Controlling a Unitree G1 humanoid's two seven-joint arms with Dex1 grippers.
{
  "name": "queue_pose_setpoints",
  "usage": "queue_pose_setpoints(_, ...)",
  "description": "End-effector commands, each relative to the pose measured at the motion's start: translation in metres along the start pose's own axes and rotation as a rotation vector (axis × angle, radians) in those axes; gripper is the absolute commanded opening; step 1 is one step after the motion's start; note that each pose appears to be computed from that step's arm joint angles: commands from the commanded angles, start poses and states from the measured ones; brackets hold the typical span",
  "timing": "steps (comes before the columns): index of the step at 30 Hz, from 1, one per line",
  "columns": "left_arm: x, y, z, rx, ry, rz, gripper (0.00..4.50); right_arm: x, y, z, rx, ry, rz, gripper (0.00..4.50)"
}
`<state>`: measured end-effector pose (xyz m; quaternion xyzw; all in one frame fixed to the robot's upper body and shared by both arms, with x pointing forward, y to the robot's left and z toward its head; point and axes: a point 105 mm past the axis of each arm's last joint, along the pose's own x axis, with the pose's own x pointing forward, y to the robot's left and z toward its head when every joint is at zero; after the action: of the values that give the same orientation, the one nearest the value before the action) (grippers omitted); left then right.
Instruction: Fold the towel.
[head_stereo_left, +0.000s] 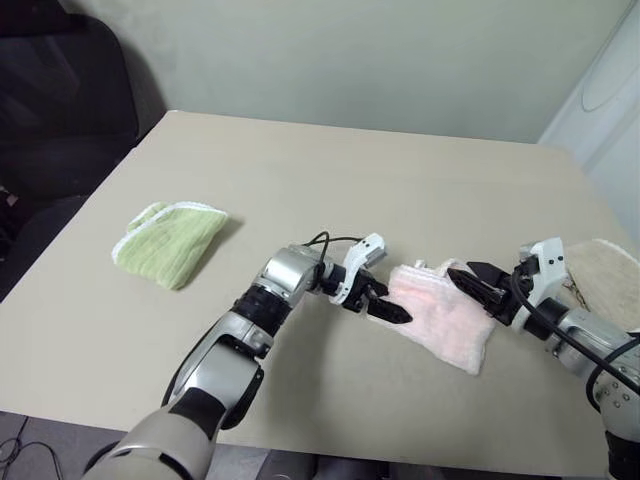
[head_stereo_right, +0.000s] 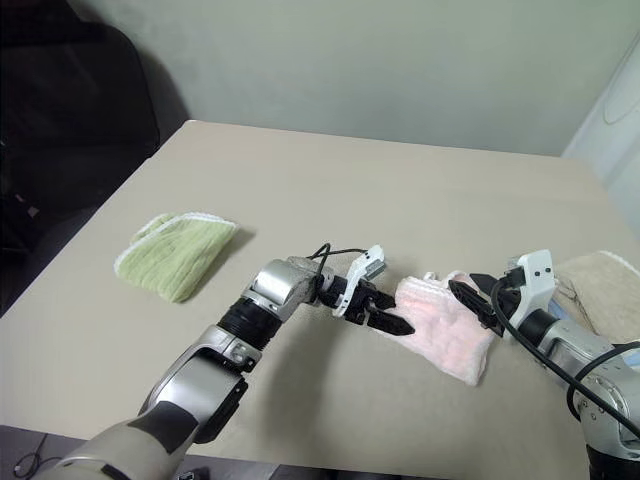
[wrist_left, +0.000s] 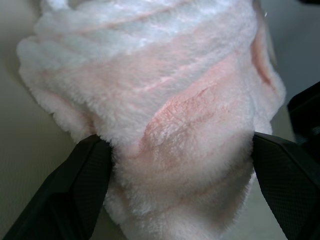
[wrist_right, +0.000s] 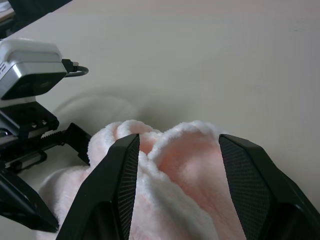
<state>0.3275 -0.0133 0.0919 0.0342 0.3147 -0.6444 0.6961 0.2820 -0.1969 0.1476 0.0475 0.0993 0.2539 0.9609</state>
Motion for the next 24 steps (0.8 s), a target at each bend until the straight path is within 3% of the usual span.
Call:
queue_pose_setpoints(1,0.009,0.005,-0.012,0.023,0.046,0.058,4.48,-0.001,0.002,0.014,-0.035,-0.052,0.002,2.65)
queue_pose_setpoints(2,0.01,0.005,-0.012,0.017,0.037,0.06,4.48,0.0,0.002,0.014,-0.036,-0.052,0.002,2.65)
queue_pose_setpoints(5,0.012,0.004,-0.008,0.015,0.011,0.059,3.91,0.0,0.001,0.015,-0.038,-0.054,0.003,2.65)
queue_pose_setpoints(16,0.009,0.004,-0.008,-0.016,-0.024,0.055,0.03,0.001,-0.001,0.013,-0.035,-0.06,-0.001,2.65)
queue_pose_setpoints(24,-0.009,0.006,0.007,-0.122,-0.153,0.058,0.01,0.0,-0.002,0.013,-0.031,-0.065,-0.011,2.65)
